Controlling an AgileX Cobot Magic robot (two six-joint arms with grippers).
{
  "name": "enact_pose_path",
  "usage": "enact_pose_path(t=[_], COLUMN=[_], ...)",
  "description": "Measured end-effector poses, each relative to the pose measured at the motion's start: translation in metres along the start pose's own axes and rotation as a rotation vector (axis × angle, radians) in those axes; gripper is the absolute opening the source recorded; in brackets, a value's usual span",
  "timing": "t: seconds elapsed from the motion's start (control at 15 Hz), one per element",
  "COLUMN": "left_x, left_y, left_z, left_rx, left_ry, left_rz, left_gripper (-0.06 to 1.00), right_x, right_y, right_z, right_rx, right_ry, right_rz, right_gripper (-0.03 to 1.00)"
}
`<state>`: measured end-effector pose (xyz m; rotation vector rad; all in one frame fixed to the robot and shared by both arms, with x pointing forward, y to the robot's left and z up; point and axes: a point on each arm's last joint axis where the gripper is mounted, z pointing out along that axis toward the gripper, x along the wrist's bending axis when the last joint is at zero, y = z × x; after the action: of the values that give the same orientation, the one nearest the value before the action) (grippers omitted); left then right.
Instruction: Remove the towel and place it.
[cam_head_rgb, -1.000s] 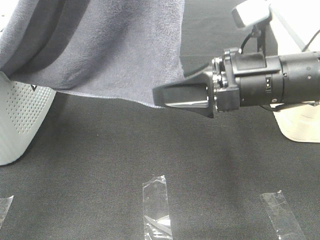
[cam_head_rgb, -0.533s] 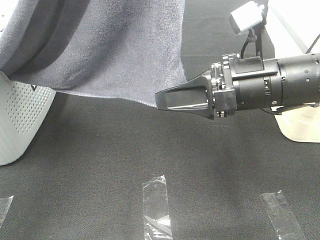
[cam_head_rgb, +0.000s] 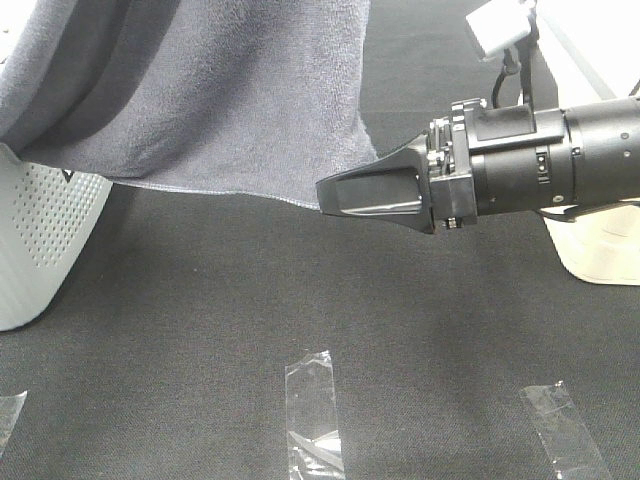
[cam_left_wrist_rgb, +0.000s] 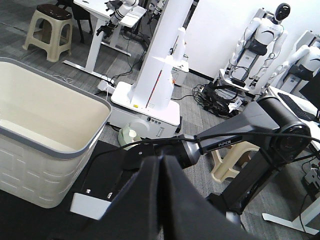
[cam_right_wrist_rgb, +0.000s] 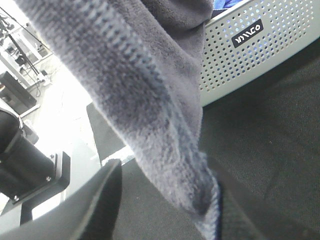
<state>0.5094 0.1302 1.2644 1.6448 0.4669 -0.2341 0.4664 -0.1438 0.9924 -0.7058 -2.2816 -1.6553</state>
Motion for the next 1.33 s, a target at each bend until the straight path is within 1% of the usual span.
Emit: enact_pose_path(t=[0.07, 0.4, 0.47, 0.6, 0.73, 0.8, 0.93, 1.0, 1.13, 1.2, 1.27, 1.33], left_x=[0.0, 0.0, 0.0, 0.001, 0.004, 0.007, 0.014, 0.018, 0.028, 0.035, 0.038, 0.048], left_y=[0.0, 0.0, 0.0, -0.001, -0.004, -0.006, -0.012, -0.016, -0.023, -0.027, -0.029, -0.032], left_z=[0.0, 0.0, 0.0, 0.0, 0.0, -0.001, -0.002, -0.004, -0.008, -0.012, -0.014, -0.016], left_rx=[0.0, 0.003, 0.004, 0.009, 0.044, 0.069, 0.136, 0.169, 0.242, 0.287, 0.3, 0.325], left_ry=[0.0, 0.003, 0.004, 0.01, 0.045, 0.074, 0.159, 0.208, 0.33, 0.428, 0.461, 0.54], left_rz=[0.0, 0.001, 0.002, 0.005, 0.019, 0.012, -0.025, -0.052, -0.098, -0.132, -0.145, -0.183], left_gripper=[0.0, 0.0, 0.0, 0.0, 0.0, 0.0, 0.0, 0.0, 0.0, 0.0, 0.0, 0.0], right_x=[0.0, 0.0, -0.001, -0.001, -0.004, -0.005, -0.005, -0.005, -0.007, -0.01, -0.013, -0.017], right_y=[0.0, 0.0, 0.0, 0.0, -0.001, -0.001, -0.002, 0.0, 0.006, 0.014, 0.019, 0.024], right_z=[0.0, 0.0, 0.0, 0.0, 0.0, 0.0, 0.0, 0.0, -0.003, -0.007, -0.012, -0.017], right_rx=[0.0, 0.003, 0.003, 0.005, 0.007, 0.007, 0.032, 0.066, 0.196, 0.291, 0.357, 0.413], right_ry=[0.0, -0.005, -0.006, -0.016, -0.043, -0.051, -0.053, -0.06, -0.099, -0.169, -0.241, -0.311], right_rz=[0.0, 0.002, 0.007, 0.034, 0.113, 0.149, 0.24, 0.279, 0.372, 0.447, 0.479, 0.479], right_gripper=[0.46, 0.28, 0.22, 0.0, 0.0, 0.0, 0.0, 0.0, 0.0, 0.0, 0.0, 0.0])
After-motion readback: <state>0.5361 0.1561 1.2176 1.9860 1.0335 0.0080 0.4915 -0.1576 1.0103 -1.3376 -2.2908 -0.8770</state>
